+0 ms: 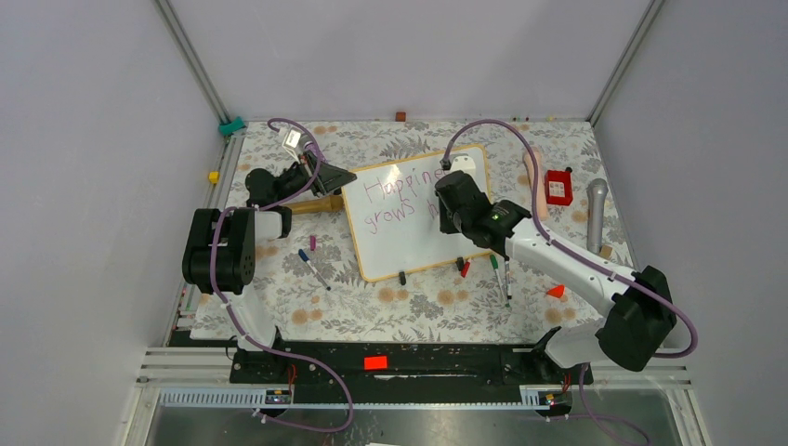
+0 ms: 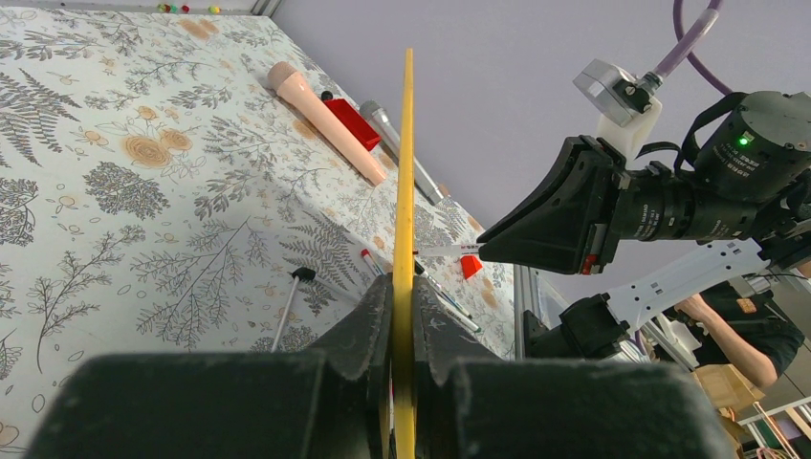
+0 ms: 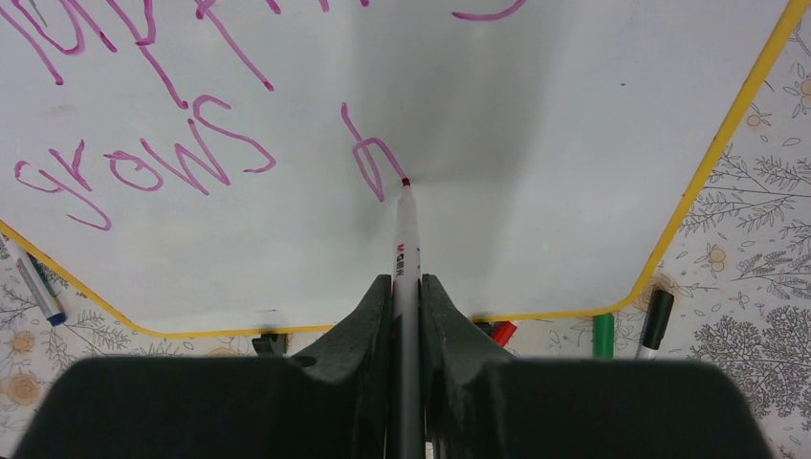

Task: Write a sentence on the whiteboard
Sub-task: Write a sentence with the whiteboard marker.

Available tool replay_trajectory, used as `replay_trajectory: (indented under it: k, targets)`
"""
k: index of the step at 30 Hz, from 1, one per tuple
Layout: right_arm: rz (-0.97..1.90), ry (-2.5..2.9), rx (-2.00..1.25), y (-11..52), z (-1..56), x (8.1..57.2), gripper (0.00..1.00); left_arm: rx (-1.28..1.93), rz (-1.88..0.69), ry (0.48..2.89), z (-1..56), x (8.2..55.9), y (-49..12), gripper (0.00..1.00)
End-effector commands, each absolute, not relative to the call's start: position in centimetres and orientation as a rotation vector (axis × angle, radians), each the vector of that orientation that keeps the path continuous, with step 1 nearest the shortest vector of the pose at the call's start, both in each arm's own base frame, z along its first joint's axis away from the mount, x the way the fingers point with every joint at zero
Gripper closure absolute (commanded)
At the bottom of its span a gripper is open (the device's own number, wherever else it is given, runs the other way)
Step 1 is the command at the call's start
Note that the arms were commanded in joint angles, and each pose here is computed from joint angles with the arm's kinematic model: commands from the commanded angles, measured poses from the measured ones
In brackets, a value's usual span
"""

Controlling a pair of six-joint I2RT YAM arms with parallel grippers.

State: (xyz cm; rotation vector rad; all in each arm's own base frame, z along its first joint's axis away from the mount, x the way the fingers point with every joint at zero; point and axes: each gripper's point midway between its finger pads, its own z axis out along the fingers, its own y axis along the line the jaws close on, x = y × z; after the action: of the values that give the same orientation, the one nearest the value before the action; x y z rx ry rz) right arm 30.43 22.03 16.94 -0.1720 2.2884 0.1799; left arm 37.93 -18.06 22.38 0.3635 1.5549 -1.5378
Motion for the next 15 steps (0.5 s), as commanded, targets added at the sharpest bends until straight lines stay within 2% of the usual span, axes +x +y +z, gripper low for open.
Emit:
replay_trajectory:
  k: [1, 15]
  targets:
    - [0.144, 2.277, -0.133, 20.9, 17.1, 31.0, 1.0, 0.508, -1.515, 1.492, 23.6, 36.4, -18.7, 1.0]
    - [0.197, 2.187, -0.138, 20.6, 21.3, 31.1, 1.0, 0.512, -1.515, 1.491, 23.7, 36.3, -18.7, 1.0]
